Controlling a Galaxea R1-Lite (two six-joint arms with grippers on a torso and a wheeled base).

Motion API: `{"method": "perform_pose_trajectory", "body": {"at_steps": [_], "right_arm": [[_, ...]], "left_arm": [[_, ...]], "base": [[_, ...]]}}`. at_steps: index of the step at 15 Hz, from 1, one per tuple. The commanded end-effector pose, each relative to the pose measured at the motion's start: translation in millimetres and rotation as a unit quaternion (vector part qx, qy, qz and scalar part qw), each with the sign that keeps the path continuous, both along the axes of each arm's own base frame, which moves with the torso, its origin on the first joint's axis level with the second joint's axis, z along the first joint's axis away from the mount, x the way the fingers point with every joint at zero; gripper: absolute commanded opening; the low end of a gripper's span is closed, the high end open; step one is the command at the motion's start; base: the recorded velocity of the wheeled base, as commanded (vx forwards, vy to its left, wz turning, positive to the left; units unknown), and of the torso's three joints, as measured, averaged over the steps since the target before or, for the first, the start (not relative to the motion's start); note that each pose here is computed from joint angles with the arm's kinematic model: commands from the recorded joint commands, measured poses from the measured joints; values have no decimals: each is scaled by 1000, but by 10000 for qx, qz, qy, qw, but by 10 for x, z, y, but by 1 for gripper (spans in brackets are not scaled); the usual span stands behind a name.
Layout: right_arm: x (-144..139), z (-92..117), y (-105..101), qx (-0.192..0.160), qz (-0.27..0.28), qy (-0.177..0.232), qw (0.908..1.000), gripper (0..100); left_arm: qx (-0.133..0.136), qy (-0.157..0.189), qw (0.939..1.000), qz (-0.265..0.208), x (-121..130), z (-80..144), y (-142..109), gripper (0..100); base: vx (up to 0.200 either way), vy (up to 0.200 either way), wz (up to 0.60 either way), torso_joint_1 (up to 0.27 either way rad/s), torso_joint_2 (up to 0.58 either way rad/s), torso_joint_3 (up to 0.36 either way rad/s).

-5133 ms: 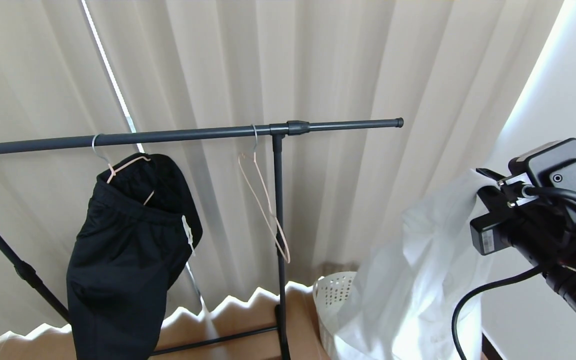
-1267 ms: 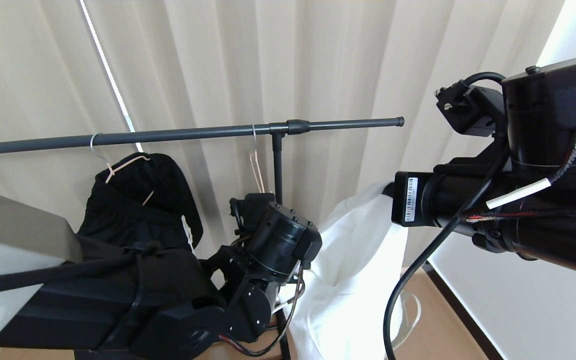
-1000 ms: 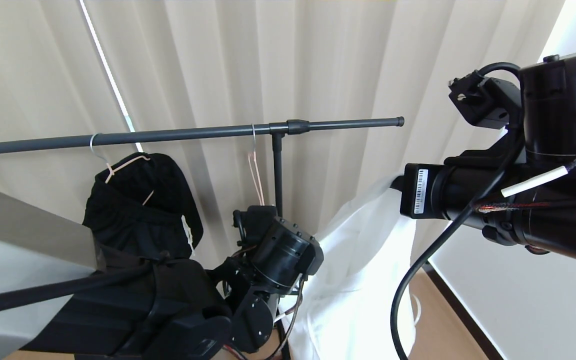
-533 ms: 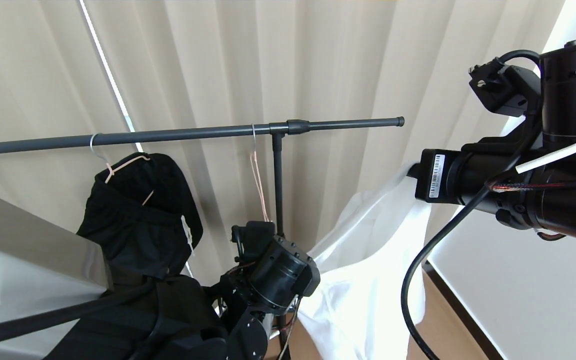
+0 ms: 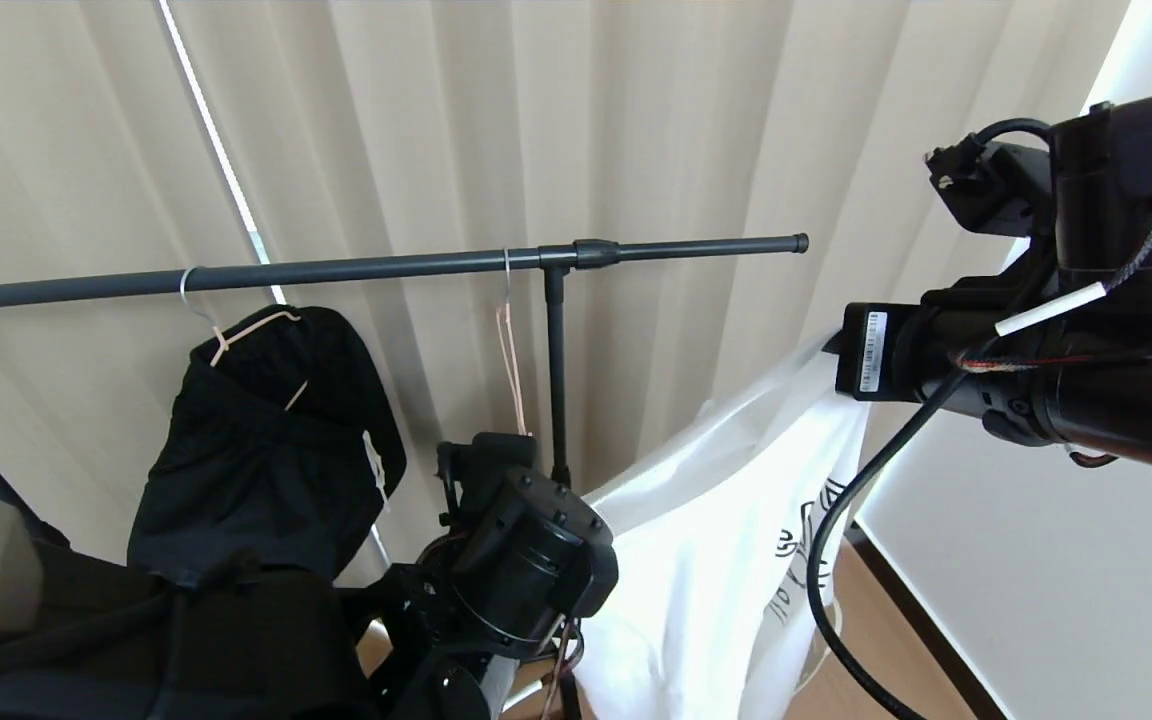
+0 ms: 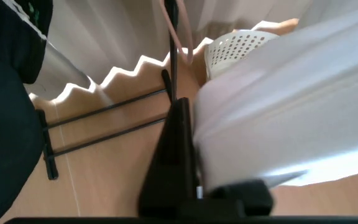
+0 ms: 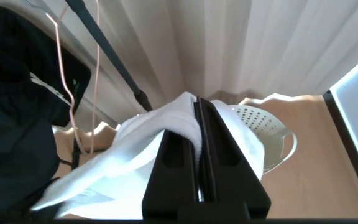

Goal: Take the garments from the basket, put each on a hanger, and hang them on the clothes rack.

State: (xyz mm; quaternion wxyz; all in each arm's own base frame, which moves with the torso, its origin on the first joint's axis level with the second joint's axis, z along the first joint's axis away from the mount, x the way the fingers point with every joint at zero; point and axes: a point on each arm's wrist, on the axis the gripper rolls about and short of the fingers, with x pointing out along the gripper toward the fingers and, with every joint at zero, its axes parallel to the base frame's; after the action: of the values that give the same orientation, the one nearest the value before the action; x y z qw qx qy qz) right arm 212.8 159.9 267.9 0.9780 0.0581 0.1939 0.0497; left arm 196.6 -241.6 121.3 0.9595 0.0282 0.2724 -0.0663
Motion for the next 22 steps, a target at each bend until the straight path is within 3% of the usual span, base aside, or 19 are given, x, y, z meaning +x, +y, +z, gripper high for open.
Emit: {"method": "perform_pose_trajectory", "body": {"at_steps": [1, 2, 3, 4, 5, 7, 9, 10, 11, 12, 15, 19, 22], "right_arm": [[-49, -165, 65, -318, 205, 213, 9991, 0], [-73, -207, 103, -369, 290, 269, 9985, 0], [-121, -303, 148, -546, 436, 401, 9967, 100], [-179, -392, 159, -855, 609, 531, 9931, 100], [-268, -543, 133, -1395, 884, 741, 9835, 100], [-444, -747, 104, -2113, 1425, 883, 9629, 100], [-541, -845, 106, -2300, 1768, 992, 9518, 100], [-638, -841, 139, -2118, 2315, 1011, 9441, 100], [-653, -819, 172, -1891, 2566, 958, 9430, 100], [-640, -768, 254, -1431, 2858, 684, 9451, 100], [-573, -831, 546, -459, 2761, 280, 9596, 100], [-368, -1029, 812, -215, 2259, -123, 9738, 100], [-413, -1194, 888, -147, 2328, -301, 9719, 100]], "left_arm": [[-403, -436, 9982, -45, -29, 396, 73, 0], [-430, -489, 9979, -39, -19, 441, 83, 0], [-476, -625, 9969, -14, 36, 546, 89, 0], [-507, -719, 9961, 7, 86, 613, 80, 0], [-551, -811, 9952, 21, 125, 684, 69, 0], [-586, -922, 9940, 7, 177, 782, 29, 0], [-535, -913, 9944, -10, 185, 831, 19, 0], [-459, -850, 9953, -21, 179, 854, 18, 0], [-435, -830, 9956, -23, 176, 858, 22, 0], [-423, -820, 9957, -23, 176, 861, 22, 0], [-399, -801, 9960, -17, 182, 843, 23, 0], [-391, -814, 9959, -34, 183, 850, 14, 0], [-392, -808, 9960, -23, 214, 838, -17, 0]], "base": [[0, 0, 0, 0, 0, 0], [0, 0, 0, 0, 0, 0], [0, 0, 0, 0, 0, 0], [0, 0, 0, 0, 0, 0], [0, 0, 0, 0, 0, 0], [0, 0, 0, 0, 0, 0], [0, 0, 0, 0, 0, 0], [0, 0, 0, 0, 0, 0], [0, 0, 0, 0, 0, 0], [0, 0, 0, 0, 0, 0], [0, 0, 0, 0, 0, 0], [0, 0, 0, 0, 0, 0], [0, 0, 0, 0, 0, 0]]}}
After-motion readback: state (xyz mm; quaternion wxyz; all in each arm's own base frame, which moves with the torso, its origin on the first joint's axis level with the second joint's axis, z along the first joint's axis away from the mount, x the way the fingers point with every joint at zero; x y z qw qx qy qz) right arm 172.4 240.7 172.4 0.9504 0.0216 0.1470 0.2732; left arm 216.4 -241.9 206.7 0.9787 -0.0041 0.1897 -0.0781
